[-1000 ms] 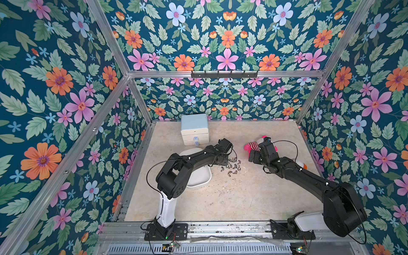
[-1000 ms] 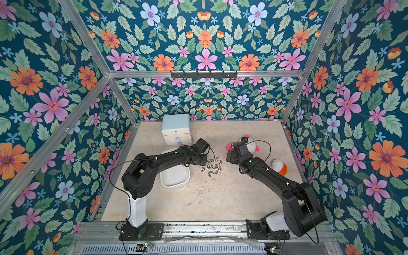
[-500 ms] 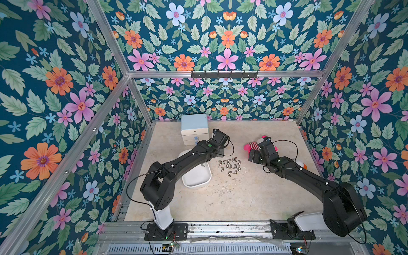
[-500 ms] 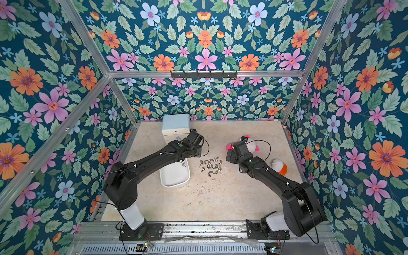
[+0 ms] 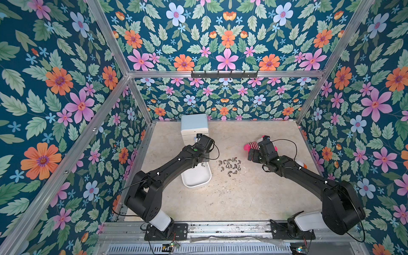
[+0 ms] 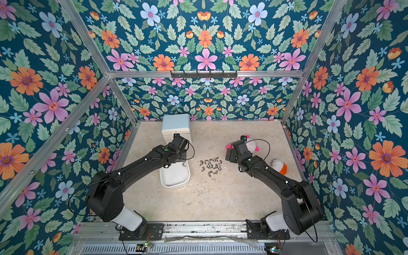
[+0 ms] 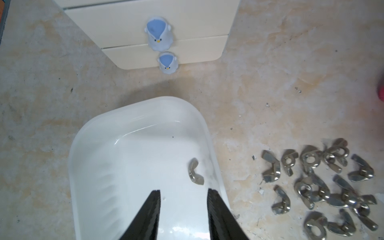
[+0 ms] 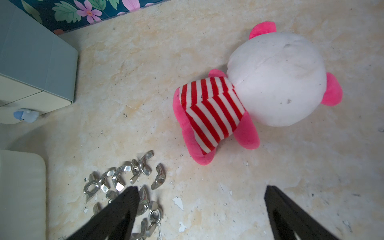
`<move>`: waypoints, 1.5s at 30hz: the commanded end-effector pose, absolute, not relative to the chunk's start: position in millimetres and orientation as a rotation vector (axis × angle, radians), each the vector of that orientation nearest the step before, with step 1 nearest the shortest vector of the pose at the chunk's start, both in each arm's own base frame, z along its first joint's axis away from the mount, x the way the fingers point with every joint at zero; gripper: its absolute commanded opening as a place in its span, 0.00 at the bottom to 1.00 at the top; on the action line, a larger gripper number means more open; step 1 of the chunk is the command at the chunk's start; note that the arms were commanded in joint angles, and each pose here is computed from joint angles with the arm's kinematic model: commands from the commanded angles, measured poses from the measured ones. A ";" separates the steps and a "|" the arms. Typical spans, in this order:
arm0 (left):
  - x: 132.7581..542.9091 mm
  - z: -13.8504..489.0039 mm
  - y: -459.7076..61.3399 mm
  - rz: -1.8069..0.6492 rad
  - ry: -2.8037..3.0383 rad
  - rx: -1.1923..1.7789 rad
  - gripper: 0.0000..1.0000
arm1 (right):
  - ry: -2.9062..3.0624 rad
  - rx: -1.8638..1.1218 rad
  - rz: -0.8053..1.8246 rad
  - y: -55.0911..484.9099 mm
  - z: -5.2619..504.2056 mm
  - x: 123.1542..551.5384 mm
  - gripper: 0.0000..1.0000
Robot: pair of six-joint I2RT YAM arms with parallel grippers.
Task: Take out the wing nut from the storage box
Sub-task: Pick up the wing nut from the storage box.
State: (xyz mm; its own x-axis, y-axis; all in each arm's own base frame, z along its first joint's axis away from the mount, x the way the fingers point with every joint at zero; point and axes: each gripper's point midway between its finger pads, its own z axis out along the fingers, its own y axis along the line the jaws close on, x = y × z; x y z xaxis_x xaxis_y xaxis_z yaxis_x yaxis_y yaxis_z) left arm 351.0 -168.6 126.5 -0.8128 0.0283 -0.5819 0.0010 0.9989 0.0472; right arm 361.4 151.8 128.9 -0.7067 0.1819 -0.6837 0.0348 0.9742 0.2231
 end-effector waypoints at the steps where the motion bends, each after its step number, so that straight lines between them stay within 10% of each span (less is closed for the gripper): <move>1: 350.7 117.0 -168.7 0.001 2.539 0.019 0.43 | 2.332 0.154 0.249 152.0 134.5 364.0 0.99; 45: 357.6 22.3 -176.8 -0.054 2.674 0.053 0.17 | 2.340 0.166 0.230 145.6 129.7 356.8 0.99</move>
